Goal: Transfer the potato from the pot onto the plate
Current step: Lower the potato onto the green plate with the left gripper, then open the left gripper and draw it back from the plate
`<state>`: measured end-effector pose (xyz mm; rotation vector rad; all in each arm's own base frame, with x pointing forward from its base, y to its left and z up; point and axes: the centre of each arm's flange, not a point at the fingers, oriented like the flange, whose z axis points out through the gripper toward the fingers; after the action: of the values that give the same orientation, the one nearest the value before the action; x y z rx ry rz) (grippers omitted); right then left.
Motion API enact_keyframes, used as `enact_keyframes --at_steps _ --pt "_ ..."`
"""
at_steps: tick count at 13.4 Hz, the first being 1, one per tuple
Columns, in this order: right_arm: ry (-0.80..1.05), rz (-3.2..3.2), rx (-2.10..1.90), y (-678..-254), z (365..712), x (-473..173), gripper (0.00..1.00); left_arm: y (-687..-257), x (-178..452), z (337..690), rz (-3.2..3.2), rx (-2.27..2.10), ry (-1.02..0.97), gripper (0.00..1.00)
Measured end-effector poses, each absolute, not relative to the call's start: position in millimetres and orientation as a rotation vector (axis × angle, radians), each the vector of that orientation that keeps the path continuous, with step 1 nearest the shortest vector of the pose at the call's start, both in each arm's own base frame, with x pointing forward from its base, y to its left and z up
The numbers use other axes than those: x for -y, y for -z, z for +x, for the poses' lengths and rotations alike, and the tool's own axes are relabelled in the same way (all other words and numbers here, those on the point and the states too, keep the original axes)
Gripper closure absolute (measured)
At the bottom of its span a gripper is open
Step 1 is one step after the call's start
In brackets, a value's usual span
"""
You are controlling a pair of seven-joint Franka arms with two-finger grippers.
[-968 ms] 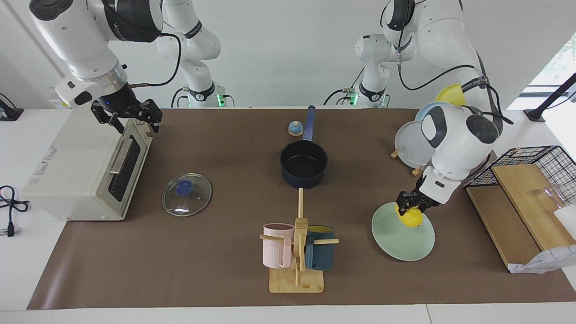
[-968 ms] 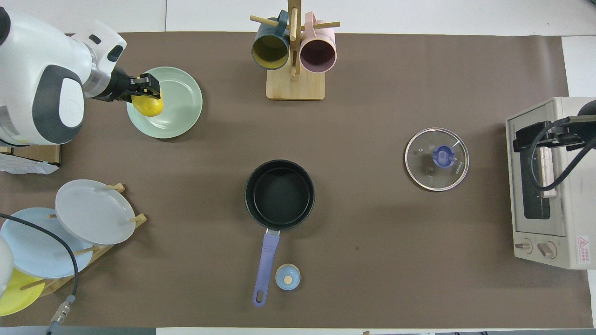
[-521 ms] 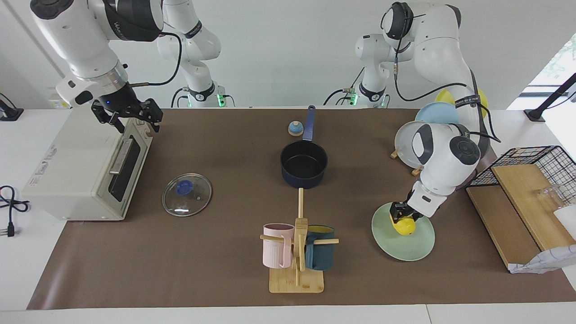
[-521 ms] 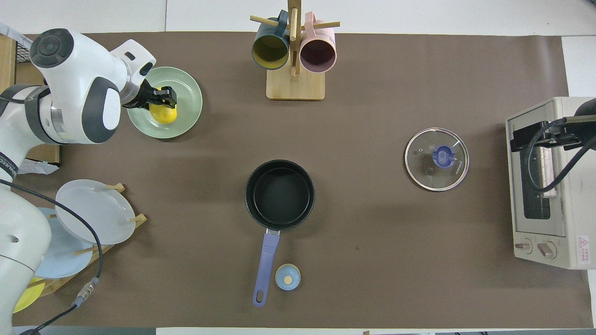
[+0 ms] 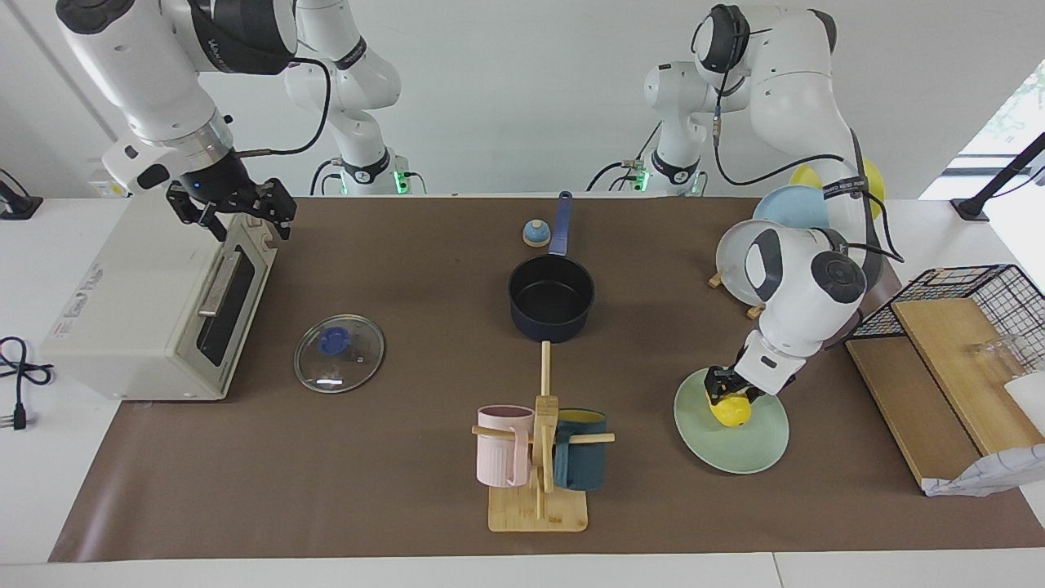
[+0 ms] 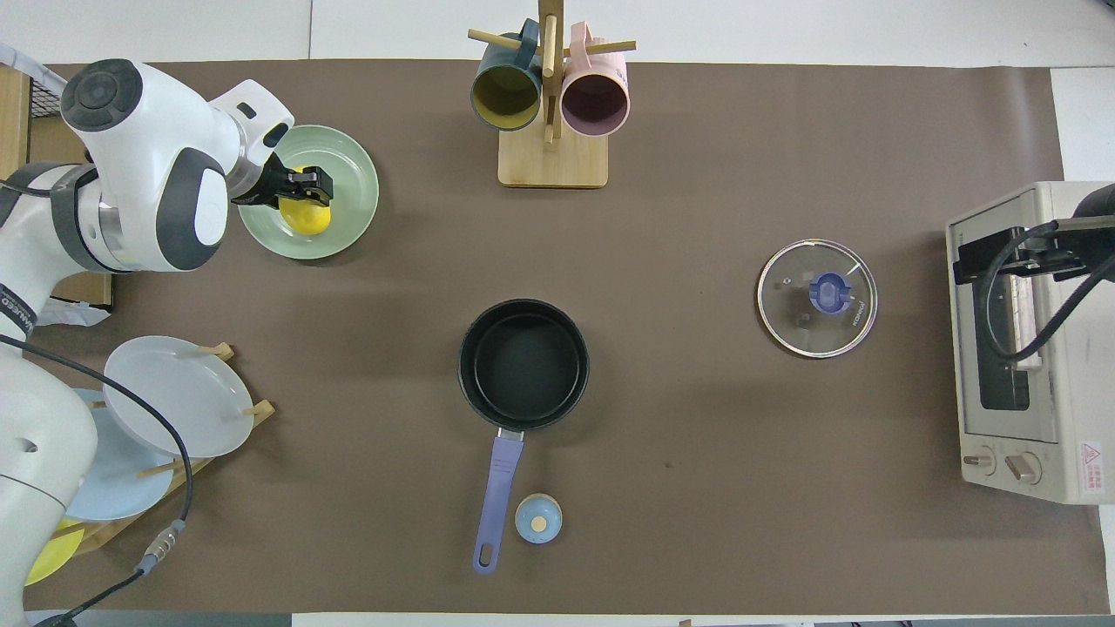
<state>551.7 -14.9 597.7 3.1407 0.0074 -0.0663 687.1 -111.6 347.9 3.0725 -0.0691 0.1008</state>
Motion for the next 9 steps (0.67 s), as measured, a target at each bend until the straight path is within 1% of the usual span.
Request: enact_keyframes --at_steps 1,2,3,5,7,9 --pt "0.064 3.141 -0.007 -598 551 15 0.0 -354 110 688 3.073 0.066 -0.103 0.07" --pt "0.061 3.141 -0.007 -600 551 15 0.0 -364 107 690 3.075 0.061 -0.095 0.0" --pt "0.057 3.141 -0.007 -601 550 15 0.0 -380 104 691 3.073 0.054 -0.087 0.0" --pt "0.052 3.141 -0.007 -603 549 15 0.0 -429 98 688 3.065 0.041 -0.102 0.0" --pt "0.051 3.141 -0.007 -603 549 15 0.0 -485 89 670 3.069 0.031 -0.107 0.0" --pt "0.05 3.141 -0.007 -603 549 15 0.0 -540 73 645 3.075 0.005 -0.104 0.0"
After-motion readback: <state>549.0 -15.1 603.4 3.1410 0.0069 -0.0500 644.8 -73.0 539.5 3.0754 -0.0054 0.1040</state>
